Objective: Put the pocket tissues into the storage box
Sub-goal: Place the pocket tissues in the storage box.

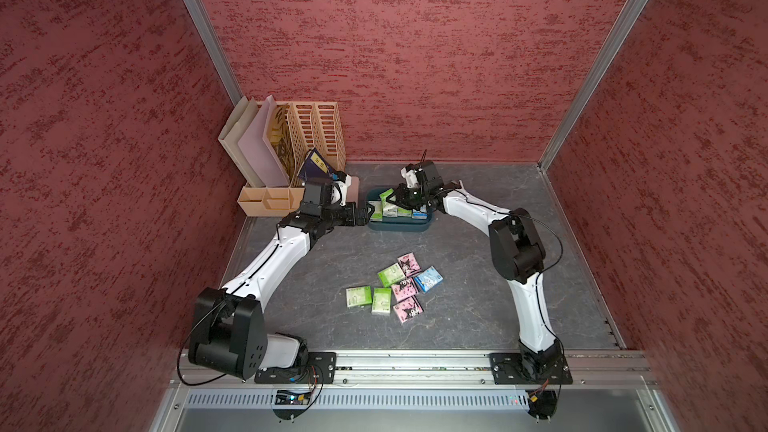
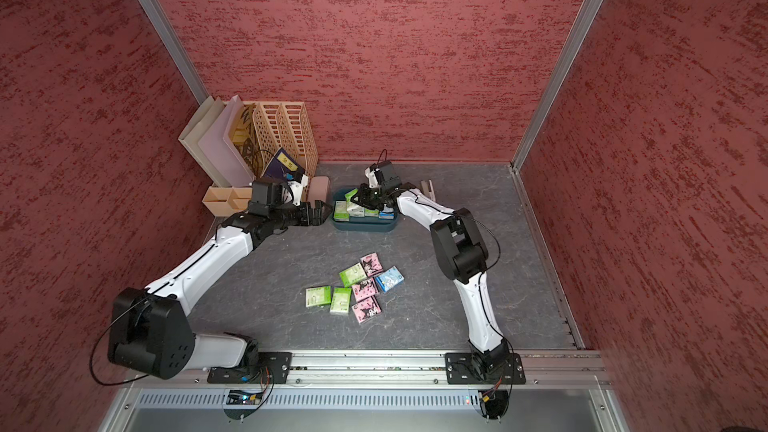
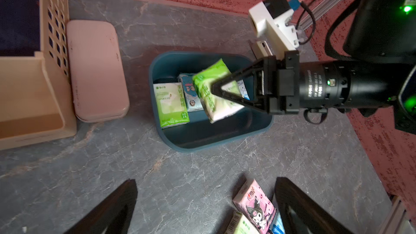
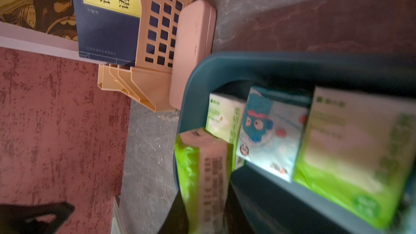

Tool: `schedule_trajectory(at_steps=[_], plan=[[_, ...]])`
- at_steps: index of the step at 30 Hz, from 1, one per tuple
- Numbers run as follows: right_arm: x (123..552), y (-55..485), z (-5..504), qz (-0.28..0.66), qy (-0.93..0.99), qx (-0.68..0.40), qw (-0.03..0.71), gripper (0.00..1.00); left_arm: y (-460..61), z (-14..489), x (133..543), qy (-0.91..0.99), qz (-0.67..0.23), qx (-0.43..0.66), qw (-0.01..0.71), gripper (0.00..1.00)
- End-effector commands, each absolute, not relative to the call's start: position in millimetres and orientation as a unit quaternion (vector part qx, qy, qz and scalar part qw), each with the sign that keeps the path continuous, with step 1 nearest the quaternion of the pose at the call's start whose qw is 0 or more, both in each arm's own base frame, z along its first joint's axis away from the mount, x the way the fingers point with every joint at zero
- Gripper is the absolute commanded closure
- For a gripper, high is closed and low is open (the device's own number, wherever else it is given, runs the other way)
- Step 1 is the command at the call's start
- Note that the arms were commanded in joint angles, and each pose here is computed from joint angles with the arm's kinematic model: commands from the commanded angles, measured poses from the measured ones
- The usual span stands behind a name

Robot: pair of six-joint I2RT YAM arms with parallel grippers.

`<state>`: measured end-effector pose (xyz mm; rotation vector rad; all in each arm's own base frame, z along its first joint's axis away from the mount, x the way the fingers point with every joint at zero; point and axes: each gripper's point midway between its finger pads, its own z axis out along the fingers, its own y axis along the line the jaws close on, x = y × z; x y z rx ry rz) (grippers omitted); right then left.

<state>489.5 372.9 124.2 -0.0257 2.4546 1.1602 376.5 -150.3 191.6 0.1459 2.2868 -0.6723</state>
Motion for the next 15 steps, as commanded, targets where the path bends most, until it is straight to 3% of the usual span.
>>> schedule_trajectory(at_steps=[1, 15], plan=[[504, 396, 146, 0.422, 0.87, -0.005, 0.253, 1.0, -160, 209, 377, 0.872, -0.294, 0.064, 0.386, 0.0], [522, 404, 108, 0.351, 0.896, 0.004, 0.273, 0.98, -161, 197, 375, 0.877, -0.295, 0.073, 0.373, 0.0]])
